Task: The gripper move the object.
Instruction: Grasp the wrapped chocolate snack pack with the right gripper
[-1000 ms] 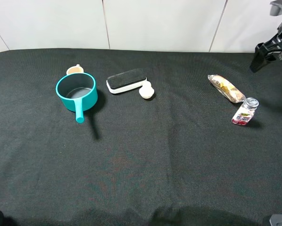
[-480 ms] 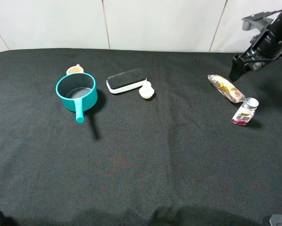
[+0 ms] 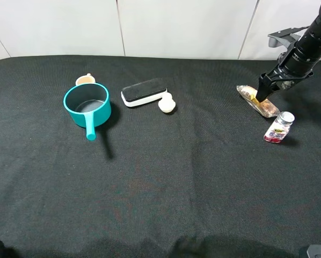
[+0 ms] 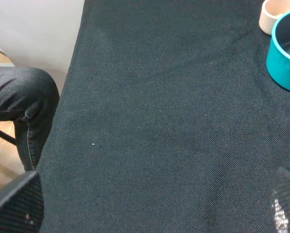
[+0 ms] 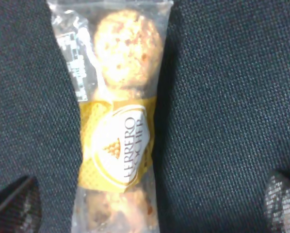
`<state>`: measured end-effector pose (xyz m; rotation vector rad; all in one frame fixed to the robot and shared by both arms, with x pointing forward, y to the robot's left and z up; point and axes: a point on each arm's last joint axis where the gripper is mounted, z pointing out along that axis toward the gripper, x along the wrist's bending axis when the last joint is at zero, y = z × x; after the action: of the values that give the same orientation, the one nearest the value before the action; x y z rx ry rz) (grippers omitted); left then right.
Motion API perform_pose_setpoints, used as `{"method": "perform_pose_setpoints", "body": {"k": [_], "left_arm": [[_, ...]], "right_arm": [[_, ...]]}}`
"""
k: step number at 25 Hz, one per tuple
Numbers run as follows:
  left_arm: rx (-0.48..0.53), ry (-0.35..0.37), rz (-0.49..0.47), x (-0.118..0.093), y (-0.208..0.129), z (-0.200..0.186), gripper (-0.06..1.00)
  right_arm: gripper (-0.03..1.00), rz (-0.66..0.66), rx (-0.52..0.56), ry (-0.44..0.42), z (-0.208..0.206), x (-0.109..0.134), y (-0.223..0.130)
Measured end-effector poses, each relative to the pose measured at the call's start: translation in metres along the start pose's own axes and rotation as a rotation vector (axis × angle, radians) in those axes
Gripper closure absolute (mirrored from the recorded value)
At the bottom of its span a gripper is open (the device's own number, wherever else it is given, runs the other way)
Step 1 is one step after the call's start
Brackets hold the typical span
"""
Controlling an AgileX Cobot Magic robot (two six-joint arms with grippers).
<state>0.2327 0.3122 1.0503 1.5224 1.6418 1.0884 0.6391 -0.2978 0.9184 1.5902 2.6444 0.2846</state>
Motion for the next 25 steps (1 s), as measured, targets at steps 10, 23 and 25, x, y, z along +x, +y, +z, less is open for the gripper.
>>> {"method": "perform_pose_setpoints", "body": {"k": [10,23,25], "left_arm": [[0.000,0.000,0.000,0.000,0.000,0.000,-0.05],[0.000,0.001,0.000,0.000,0.000,0.000,-0.05],[0.000,0.001,0.000,0.000,0.000,0.000,-0.05]], "right_arm": [[0.27,0.004,0.022,0.011,0.020,-0.003,-0.001],[0.27,0.007,0.021,0.012,0.025,-0.003,-0.001],[0.27,0.007,0.020,0.012,0.025,-0.003,-0.001]]}}
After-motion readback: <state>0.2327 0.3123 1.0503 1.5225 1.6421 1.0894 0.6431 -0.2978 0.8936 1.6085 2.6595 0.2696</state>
